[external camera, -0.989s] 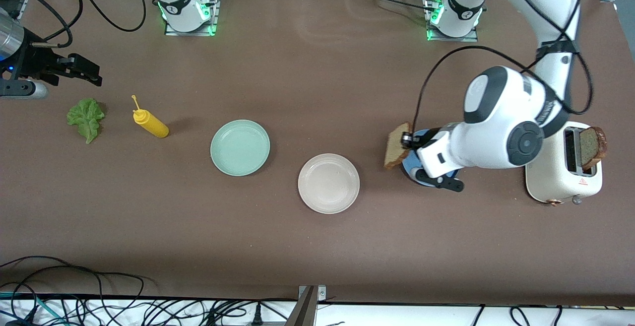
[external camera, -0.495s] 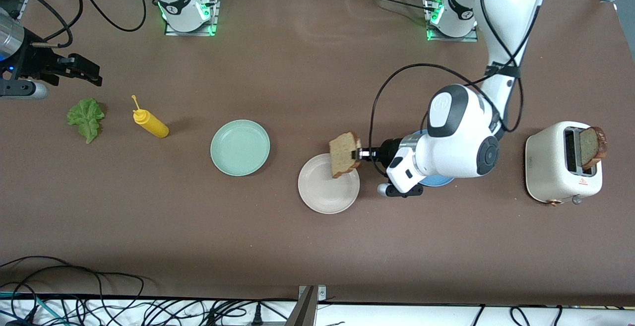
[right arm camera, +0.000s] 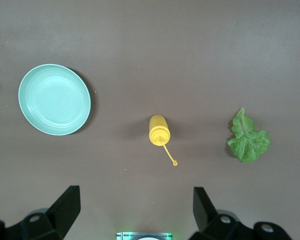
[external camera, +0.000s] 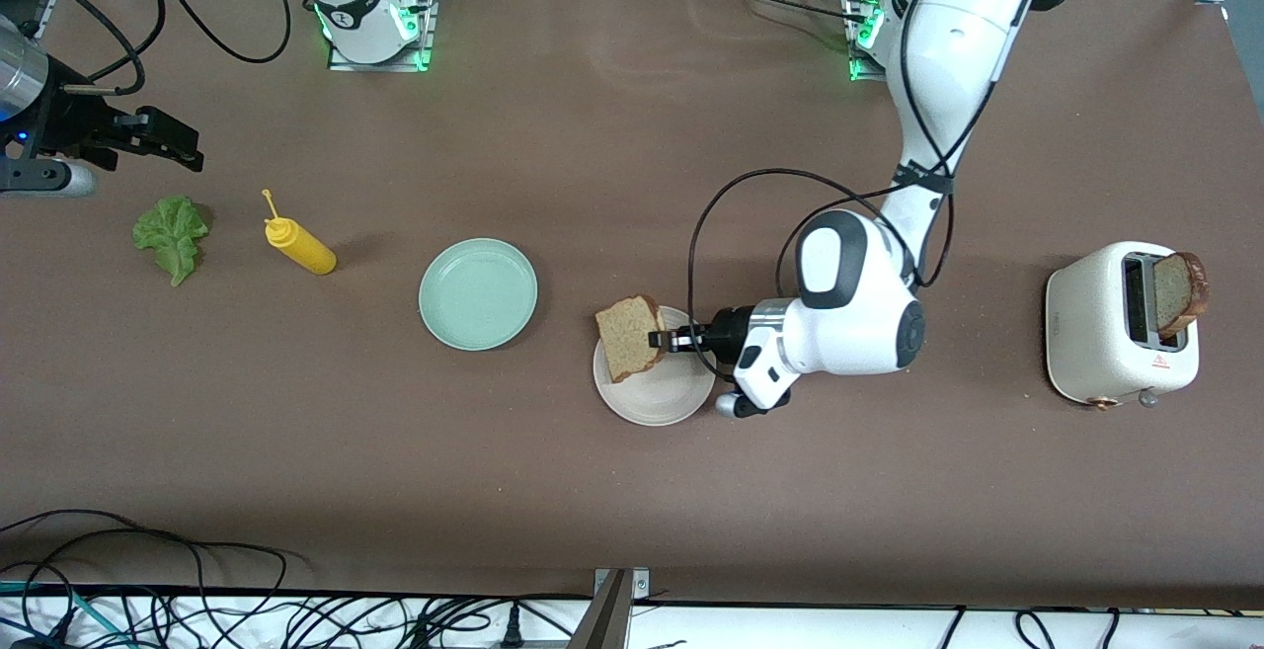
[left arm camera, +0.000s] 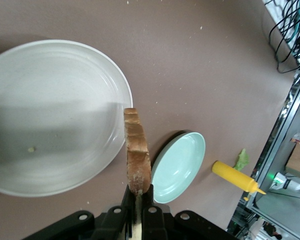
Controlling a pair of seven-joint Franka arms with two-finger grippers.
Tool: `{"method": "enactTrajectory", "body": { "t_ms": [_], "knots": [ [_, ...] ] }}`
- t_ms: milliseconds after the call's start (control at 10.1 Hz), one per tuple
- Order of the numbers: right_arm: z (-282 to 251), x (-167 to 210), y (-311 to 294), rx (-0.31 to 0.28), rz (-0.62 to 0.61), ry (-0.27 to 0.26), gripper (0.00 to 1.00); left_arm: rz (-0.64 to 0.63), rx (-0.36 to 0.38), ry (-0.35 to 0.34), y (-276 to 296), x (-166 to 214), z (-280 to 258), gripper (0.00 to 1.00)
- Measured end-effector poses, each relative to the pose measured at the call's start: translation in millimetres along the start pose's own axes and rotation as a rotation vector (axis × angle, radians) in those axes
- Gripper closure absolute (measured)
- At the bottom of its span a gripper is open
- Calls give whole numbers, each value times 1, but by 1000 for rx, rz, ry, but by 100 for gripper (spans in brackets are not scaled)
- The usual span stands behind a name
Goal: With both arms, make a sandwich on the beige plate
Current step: 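Carry the bread slice with the left gripper over the beige plate, then lower the bread flat onto the beige plate and open the left gripper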
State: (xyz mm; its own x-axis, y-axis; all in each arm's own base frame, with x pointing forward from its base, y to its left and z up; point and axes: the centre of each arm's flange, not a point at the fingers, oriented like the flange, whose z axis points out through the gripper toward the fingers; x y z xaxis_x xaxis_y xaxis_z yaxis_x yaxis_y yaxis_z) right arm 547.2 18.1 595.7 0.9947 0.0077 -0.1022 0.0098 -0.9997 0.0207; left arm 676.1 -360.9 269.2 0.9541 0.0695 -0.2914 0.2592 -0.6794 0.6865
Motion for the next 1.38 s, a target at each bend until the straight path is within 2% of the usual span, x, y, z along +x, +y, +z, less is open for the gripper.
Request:
{"method": "enactTrajectory", "body": {
  "t_ms": [297, 594, 1385],
  "knots": [
    [0, 0, 0, 0, 0, 0, 0, 11, 5, 0, -6, 5, 8, 92],
    [0, 0, 0, 0, 0, 0, 0, 74, 9, 2, -11, 8, 7, 92],
    [0, 0, 0, 0, 0, 0, 0, 86, 21, -1, -26, 14, 13, 91]
  ]
}}
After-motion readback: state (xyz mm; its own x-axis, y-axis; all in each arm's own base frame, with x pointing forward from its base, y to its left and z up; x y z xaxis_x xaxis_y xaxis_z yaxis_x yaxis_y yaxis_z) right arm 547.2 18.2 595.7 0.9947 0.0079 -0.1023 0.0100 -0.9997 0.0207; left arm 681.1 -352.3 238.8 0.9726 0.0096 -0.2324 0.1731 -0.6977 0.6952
